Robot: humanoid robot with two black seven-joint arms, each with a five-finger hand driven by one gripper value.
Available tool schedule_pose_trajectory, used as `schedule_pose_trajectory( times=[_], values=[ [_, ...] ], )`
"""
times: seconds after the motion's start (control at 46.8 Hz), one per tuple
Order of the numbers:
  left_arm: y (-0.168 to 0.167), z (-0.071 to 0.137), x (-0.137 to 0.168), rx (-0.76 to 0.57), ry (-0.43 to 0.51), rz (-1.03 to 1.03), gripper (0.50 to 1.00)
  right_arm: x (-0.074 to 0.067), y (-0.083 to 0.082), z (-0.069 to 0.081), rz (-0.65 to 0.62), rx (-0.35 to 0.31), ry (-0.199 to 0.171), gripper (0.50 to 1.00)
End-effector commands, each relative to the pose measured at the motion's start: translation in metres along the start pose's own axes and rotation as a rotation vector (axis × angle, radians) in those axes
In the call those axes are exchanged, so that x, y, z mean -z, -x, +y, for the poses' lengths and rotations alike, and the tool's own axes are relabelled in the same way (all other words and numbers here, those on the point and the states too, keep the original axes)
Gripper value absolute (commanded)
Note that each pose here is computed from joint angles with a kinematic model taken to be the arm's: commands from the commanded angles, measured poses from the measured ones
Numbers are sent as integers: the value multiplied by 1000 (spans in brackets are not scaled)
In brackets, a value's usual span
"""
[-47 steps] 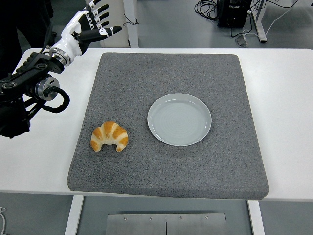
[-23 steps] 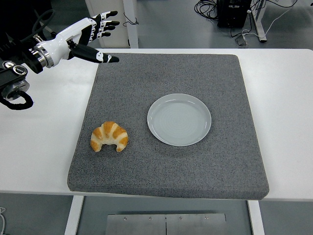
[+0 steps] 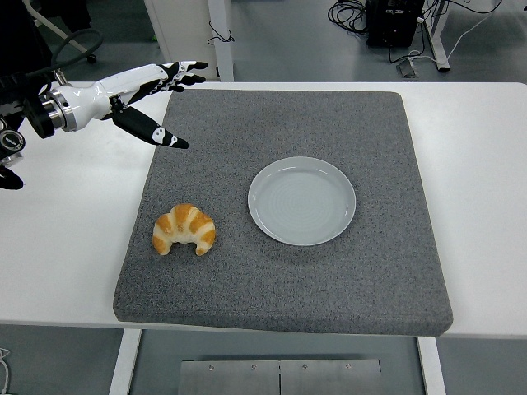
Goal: Place the bread on the plate
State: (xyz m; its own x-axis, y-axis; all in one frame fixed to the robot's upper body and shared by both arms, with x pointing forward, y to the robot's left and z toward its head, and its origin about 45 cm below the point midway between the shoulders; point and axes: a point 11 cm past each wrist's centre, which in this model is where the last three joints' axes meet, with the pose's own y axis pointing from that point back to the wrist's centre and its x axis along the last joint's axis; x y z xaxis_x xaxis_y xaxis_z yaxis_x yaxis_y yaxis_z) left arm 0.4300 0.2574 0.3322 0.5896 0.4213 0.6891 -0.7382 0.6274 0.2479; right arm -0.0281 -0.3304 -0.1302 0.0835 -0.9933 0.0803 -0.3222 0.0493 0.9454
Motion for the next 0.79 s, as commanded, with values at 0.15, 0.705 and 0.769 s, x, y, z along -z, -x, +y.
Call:
schedule_pose_trajectory(
  times=[0.15, 0.705, 0.769],
  values=[
    [7, 12, -8, 43, -7, -55, 968, 0, 0, 0, 0, -1, 0, 1000],
    [50, 46, 8, 188, -37, -151, 968, 0, 0, 0, 0, 0, 0, 1000],
    [54, 48, 11, 201, -36, -163, 968, 0, 0, 0, 0, 0, 0, 1000]
  ],
)
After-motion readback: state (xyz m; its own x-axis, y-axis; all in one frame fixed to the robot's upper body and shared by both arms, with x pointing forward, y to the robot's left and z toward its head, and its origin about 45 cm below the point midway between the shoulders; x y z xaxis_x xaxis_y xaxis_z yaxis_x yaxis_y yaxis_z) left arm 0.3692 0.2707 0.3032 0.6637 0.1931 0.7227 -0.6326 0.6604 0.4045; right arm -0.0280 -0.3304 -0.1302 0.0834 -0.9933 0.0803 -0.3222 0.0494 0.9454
